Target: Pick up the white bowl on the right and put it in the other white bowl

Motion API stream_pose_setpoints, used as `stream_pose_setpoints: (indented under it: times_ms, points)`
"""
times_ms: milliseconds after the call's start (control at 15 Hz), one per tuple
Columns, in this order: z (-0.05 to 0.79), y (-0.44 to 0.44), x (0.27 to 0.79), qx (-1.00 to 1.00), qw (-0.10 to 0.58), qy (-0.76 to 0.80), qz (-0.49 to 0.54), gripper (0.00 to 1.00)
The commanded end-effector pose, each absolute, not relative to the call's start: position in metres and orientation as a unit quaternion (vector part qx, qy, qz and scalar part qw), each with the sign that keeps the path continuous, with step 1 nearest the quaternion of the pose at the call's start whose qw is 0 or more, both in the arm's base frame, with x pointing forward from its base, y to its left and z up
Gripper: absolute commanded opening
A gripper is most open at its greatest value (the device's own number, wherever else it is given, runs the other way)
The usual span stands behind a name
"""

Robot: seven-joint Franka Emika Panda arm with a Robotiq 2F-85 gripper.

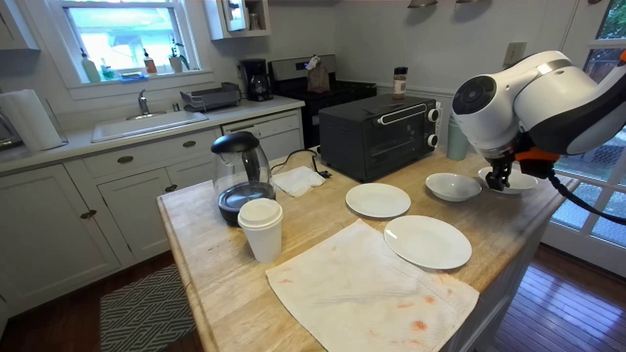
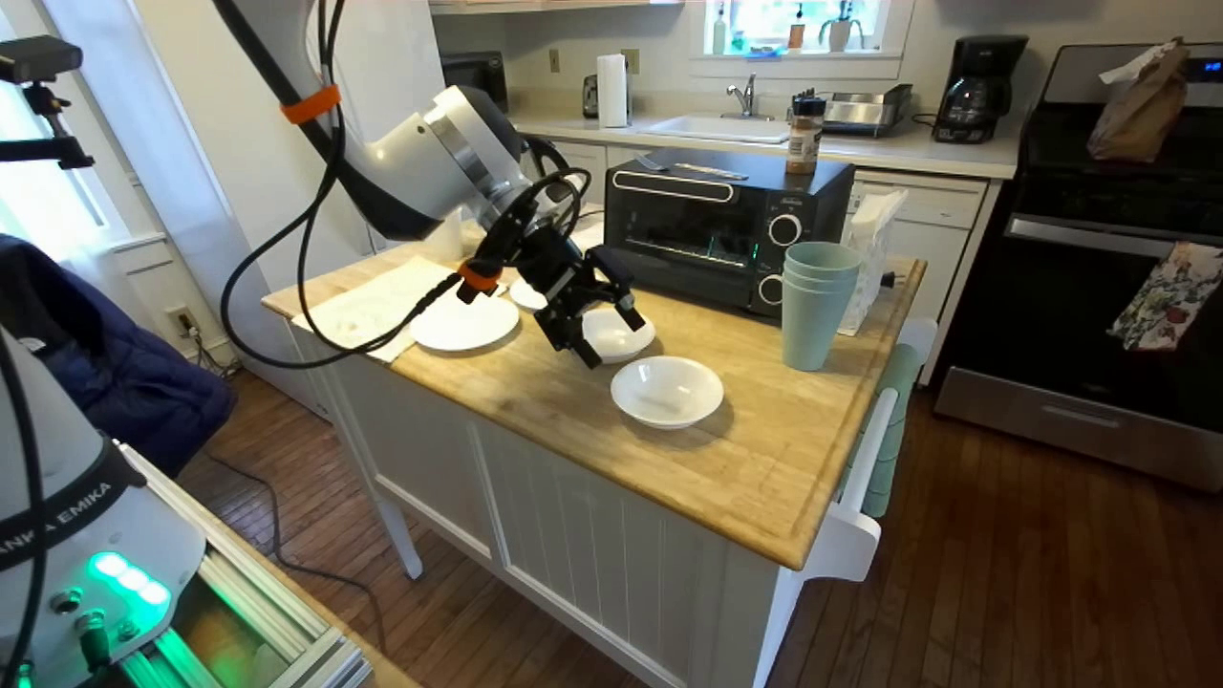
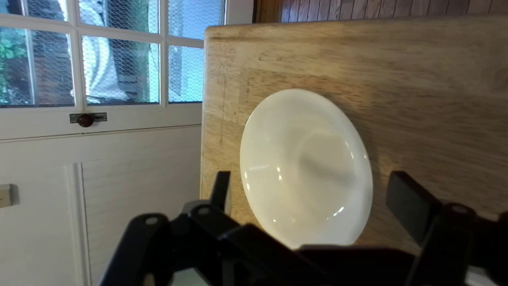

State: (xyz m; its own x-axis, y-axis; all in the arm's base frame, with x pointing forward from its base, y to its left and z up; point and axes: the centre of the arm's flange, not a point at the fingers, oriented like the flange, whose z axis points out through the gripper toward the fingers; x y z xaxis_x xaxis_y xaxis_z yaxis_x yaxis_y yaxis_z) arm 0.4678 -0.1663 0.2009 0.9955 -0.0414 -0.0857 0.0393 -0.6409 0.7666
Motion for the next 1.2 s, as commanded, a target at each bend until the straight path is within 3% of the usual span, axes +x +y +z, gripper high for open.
stream_pose_setpoints:
  times_ms: [0, 600, 933, 1133]
  points:
    - [0.184, -0.178, 0.48, 0.905, 0.418, 0.01, -0.074, 1.0]
    - [0.166, -0.195, 0.479, 0.915, 0.387, 0.042, -0.11, 1.0]
    - [0.161, -0.195, 0.479, 0.92, 0.371, 0.05, -0.119, 0.93]
    - [0.165, -0.192, 0.48, 0.929, 0.356, 0.045, -0.089, 0.99]
